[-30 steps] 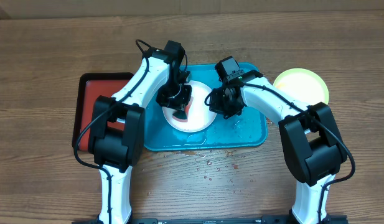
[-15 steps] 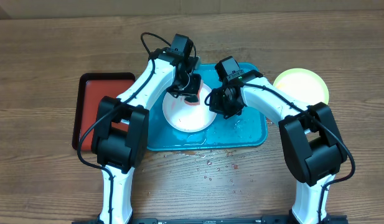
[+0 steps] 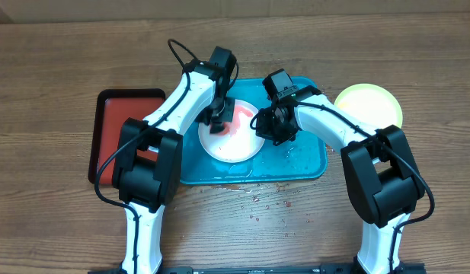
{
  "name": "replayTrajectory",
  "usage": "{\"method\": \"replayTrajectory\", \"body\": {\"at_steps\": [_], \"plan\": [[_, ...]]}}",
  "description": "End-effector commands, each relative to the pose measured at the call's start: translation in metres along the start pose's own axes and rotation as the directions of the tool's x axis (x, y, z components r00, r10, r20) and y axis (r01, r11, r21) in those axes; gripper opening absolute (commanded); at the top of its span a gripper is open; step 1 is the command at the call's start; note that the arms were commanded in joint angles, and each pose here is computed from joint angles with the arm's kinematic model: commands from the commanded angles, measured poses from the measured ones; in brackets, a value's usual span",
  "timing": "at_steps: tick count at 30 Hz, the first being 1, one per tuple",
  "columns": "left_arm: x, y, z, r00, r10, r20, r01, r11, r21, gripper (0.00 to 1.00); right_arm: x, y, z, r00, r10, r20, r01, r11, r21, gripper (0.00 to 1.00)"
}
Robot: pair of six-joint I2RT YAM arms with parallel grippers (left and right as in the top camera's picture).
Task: Clean dirty plates on tray and stack at the side
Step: 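Scrub the white plate with the sponge while the right gripper holds its rim, then continue scrubbing the white plate with the sponge in the left gripper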
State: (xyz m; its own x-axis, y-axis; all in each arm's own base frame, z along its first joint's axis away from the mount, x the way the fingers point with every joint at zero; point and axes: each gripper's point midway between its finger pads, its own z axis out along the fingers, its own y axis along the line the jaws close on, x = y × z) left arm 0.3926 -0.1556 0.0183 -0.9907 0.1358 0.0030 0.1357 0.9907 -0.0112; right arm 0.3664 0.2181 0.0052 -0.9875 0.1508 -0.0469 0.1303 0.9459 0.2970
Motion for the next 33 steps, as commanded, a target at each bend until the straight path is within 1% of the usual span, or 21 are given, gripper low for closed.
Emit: {"method": "replayTrajectory", "body": {"at_steps": [1, 4, 6, 9, 13, 15, 17, 20, 22, 24, 26, 29, 31, 33], "plan": [[0.029, -0.010, 0.004, 0.988, 0.083, -0.127, -0.073, 0.994, 0.084, 0.04, 0.012, -0.016, 0.017, 0.999, 0.012, -0.036, -0.009, 0.997, 0.076, 0.04], [0.047, -0.019, 0.000, 0.972, 0.139, -0.191, -0.109, 0.981, 0.160, 0.04, 0.012, -0.016, 0.017, 0.999, 0.012, -0.036, -0.009, 0.997, 0.076, 0.04], [0.049, -0.031, -0.003, 0.965, 0.183, -0.187, -0.136, 0.962, 0.236, 0.04, 0.012, -0.016, 0.017, 0.999, 0.012, -0.036, -0.009, 0.997, 0.076, 0.04], [0.039, -0.045, -0.004, 0.970, 0.206, -0.128, -0.158, 0.937, 0.310, 0.04, 0.013, -0.017, 0.017, 0.999, 0.013, -0.037, -0.010, 0.997, 0.077, 0.04], [0.009, -0.053, -0.002, 0.984, 0.178, -0.009, -0.166, 0.934, 0.316, 0.04, 0.013, -0.017, 0.017, 0.999, 0.013, -0.039, -0.010, 0.997, 0.079, 0.04], [-0.009, -0.051, -0.001, 0.987, 0.151, 0.056, -0.161, 0.944, 0.289, 0.04, 0.013, -0.017, 0.017, 0.999, 0.013, -0.039, -0.010, 0.997, 0.079, 0.04], [-0.026, -0.042, 0.000, 0.989, 0.104, 0.108, -0.126, 0.966, 0.226, 0.04, 0.013, -0.017, 0.017, 0.999, 0.013, -0.039, -0.010, 0.997, 0.079, 0.04], [-0.045, -0.014, 0.002, 0.984, -0.011, 0.175, -0.002, 0.998, 0.071, 0.04, 0.013, -0.017, 0.017, 0.999, 0.013, -0.039, -0.010, 0.997, 0.079, 0.04], [-0.048, 0.009, 0.002, 0.974, -0.102, 0.202, 0.113, 0.993, -0.044, 0.04, 0.013, -0.017, 0.017, 0.999, 0.013, -0.039, -0.010, 0.997, 0.079, 0.04], [-0.044, 0.026, 0.001, 0.967, -0.150, 0.207, 0.178, 0.976, -0.127, 0.04, 0.013, -0.017, 0.017, 0.999, 0.013, -0.039, -0.010, 0.997, 0.079, 0.04], [-0.034, 0.034, 0.001, 0.971, -0.158, 0.179, 0.189, 0.966, -0.174, 0.04, 0.013, -0.017, 0.017, 0.999, 0.013, -0.039, -0.010, 0.997, 0.079, 0.04], [-0.013, 0.036, 0.002, 0.983, -0.157, 0.095, 0.174, 0.966, -0.194, 0.04, 0.013, -0.017, 0.017, 0.999, 0.013, -0.038, -0.009, 0.997, 0.079, 0.04], [0.006, 0.032, 0.004, 0.988, -0.155, 0.010, 0.154, 0.972, -0.177, 0.05, 0.013, -0.017, 0.017, 0.999, 0.012, -0.038, -0.009, 0.997, 0.078, 0.04], [0.025, 0.023, 0.004, 0.985, -0.149, -0.084, 0.138, 0.982, -0.130, 0.04, 0.013, -0.017, 0.017, 0.999, 0.012, -0.037, -0.009, 0.997, 0.078, 0.04]]}}
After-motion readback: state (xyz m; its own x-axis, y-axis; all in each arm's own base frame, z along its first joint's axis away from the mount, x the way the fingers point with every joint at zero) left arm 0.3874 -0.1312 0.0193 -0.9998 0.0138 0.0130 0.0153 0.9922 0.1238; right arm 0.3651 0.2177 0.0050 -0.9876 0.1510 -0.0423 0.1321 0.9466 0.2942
